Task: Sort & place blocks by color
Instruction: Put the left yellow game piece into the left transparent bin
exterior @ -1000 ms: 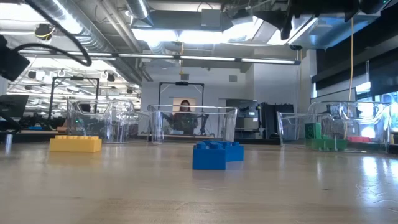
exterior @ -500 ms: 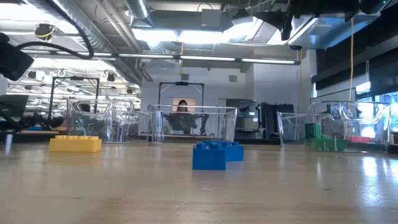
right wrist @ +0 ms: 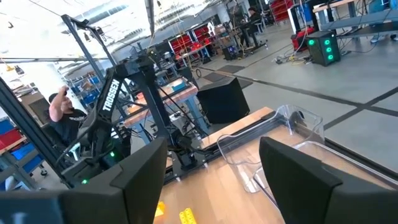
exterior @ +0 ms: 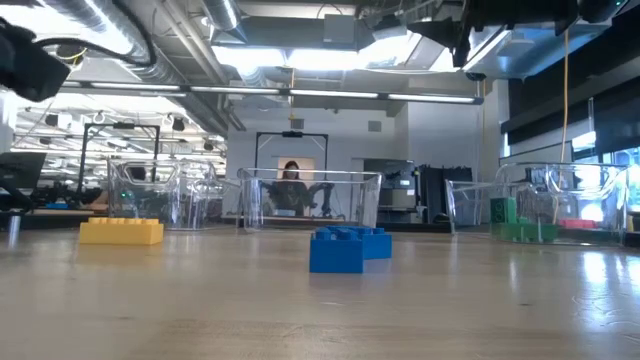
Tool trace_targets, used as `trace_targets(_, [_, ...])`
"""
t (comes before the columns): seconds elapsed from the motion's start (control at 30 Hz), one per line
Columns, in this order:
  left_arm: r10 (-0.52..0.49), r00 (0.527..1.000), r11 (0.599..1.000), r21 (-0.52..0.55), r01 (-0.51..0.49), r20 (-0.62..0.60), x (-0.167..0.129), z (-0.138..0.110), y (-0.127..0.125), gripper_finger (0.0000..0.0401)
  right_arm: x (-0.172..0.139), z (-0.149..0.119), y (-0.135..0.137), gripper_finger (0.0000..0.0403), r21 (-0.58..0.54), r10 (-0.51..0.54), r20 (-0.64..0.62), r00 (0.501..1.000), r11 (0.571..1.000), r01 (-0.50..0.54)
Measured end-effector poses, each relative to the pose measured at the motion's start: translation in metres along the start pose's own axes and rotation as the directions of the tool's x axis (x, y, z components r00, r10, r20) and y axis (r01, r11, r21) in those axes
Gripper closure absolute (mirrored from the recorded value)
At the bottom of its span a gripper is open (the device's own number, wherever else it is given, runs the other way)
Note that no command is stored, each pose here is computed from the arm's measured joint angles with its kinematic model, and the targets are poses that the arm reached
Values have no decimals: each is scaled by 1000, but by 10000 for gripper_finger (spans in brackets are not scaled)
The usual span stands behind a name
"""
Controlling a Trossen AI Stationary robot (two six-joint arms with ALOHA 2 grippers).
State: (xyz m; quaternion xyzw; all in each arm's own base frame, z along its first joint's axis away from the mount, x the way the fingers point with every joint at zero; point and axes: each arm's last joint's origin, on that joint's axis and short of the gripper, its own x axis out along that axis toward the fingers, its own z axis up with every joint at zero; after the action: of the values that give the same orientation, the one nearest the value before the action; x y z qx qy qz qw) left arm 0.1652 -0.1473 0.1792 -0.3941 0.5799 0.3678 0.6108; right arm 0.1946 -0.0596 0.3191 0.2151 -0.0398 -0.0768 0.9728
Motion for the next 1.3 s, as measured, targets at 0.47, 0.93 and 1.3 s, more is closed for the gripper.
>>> trace_targets(0.47, [91,996,975,-203,-88,8,39,-2,-1,167,0,0,0,144,-4,-1,0,1000,1000,1])
trace_targets(0.93, [-79,994,990,-113,87,72,28,5,-5,274,0,-1,0,144,-31,-4,-6,1000,1000,3])
trace_targets(1.3, [-559,619,826,304,474,552,-93,58,9,274,1,-4,4,144,6,71,-44,996,997,-71])
